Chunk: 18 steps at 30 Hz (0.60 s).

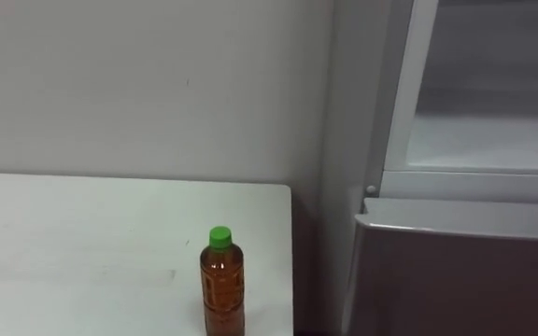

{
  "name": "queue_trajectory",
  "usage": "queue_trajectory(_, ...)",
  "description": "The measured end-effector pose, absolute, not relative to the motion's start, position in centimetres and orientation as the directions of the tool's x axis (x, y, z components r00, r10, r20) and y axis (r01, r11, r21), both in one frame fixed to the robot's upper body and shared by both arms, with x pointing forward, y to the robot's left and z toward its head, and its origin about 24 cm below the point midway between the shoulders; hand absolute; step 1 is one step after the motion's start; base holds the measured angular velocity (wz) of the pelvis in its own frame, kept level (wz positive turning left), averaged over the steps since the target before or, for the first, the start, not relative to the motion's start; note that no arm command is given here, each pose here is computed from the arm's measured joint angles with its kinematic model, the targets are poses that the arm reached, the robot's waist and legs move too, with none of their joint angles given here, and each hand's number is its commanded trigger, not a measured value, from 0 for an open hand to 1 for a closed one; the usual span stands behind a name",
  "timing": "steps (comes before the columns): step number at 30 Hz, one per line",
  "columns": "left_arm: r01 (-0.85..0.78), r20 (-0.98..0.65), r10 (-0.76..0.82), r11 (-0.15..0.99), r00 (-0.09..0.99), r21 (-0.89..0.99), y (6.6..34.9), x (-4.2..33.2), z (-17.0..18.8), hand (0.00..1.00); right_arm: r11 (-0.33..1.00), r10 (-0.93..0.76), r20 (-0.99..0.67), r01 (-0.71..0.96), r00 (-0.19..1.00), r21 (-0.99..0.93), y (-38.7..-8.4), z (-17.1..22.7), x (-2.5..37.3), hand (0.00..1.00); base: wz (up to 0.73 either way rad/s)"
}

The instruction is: Put the bottle in the upper fridge

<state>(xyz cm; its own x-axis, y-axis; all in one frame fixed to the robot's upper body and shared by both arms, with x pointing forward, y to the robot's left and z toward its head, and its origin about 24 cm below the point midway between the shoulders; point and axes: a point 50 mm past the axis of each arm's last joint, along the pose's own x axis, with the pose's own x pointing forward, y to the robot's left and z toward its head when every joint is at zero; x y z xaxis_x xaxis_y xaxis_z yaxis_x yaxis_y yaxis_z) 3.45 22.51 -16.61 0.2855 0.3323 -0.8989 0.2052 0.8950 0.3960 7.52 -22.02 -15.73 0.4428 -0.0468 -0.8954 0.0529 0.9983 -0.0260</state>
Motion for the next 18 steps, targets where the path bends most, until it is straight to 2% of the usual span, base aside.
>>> queue_trajectory(6,0.203,-0.893,0.327,0.895,0.311,0.398,22.6,3.7,-16.5,0.00,1.000,-0.001,-0.811,-0.001,0.585,-0.002,-21.2,-14.0,10.6,0.00,-0.02)
queue_trajectory(11,0.204,-0.891,0.322,0.895,0.321,0.398,22.8,3.9,-16.4,0.00,0.995,0.094,-0.627,-0.093,0.773,0.035,-19.5,-10.1,15.3,0.00,-0.04)
queue_trajectory(14,0.209,-0.891,0.312,0.896,0.331,0.392,23.0,4.0,-16.4,0.00,0.984,0.172,-0.530,-0.168,0.830,0.058,-18.2,-8.1,17.0,0.00,-0.01)
queue_trajectory(18,0.204,-0.888,0.314,0.896,0.336,0.394,23.0,4.0,-16.3,0.00,0.970,0.239,-0.481,-0.230,0.843,0.079,-17.2,-7.1,17.6,0.00,0.00)
